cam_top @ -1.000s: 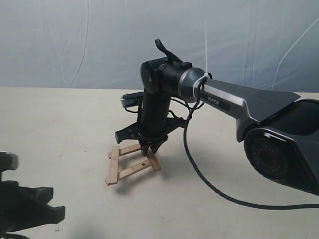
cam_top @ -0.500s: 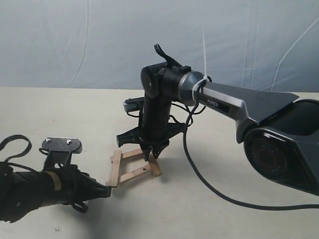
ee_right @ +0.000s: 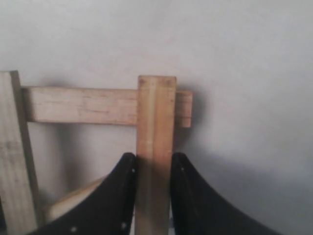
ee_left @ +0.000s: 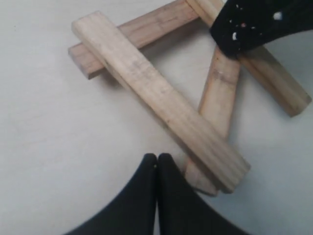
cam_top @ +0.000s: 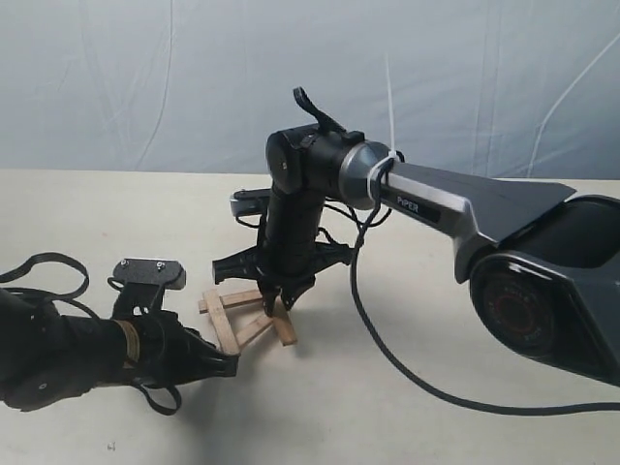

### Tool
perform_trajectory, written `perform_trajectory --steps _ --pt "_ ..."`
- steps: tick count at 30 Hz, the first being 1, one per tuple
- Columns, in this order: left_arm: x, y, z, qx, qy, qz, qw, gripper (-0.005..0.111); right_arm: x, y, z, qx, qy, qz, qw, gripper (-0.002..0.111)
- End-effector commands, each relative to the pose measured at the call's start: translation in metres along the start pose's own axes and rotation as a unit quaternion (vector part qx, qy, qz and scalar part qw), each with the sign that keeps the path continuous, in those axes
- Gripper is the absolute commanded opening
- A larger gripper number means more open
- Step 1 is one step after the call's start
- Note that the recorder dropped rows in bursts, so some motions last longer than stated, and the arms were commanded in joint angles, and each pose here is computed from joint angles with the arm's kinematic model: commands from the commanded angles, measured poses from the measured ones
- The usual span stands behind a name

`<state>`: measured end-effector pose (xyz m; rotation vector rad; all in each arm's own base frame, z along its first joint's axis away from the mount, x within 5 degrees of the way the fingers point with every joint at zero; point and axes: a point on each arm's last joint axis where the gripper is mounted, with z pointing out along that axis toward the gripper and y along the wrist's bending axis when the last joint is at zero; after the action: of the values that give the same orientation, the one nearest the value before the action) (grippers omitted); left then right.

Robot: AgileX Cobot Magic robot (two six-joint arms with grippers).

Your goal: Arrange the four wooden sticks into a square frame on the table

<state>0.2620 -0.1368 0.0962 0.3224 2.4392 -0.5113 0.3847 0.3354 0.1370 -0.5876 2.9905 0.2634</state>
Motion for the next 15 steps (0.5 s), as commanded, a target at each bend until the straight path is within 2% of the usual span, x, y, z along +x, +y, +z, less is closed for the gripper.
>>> perform_trajectory --steps 1,5,10,12,15 --pt "0.002 0.015 -0.003 -0.034 0.026 0.002 0.999 0.0 -0.001 -0.002 0.0 0.013 -0.005 -0.006 1.0 -0.001" --pt "-0.002 0.026 -0.012 -0.065 0.033 -0.009 0.997 0.0 0.0 -0.008 0.009 0.043 0.004 -0.006 0.999 -0.001" --pt "-0.008 0.027 -0.022 -0.082 0.031 -0.008 0.996 0.0 0.0 -0.014 0.008 0.078 0.005 -0.005 0.997 0.001" --pt "-0.009 0.026 -0.025 -0.079 0.024 -0.007 0.997 0.0 0.0 -0.014 0.008 0.078 0.004 -0.005 0.997 0.01" --pt "-0.009 0.024 -0.03 -0.077 0.018 -0.004 0.997 0.0 0.0 -0.014 0.008 0.078 0.005 -0.006 0.997 0.034"
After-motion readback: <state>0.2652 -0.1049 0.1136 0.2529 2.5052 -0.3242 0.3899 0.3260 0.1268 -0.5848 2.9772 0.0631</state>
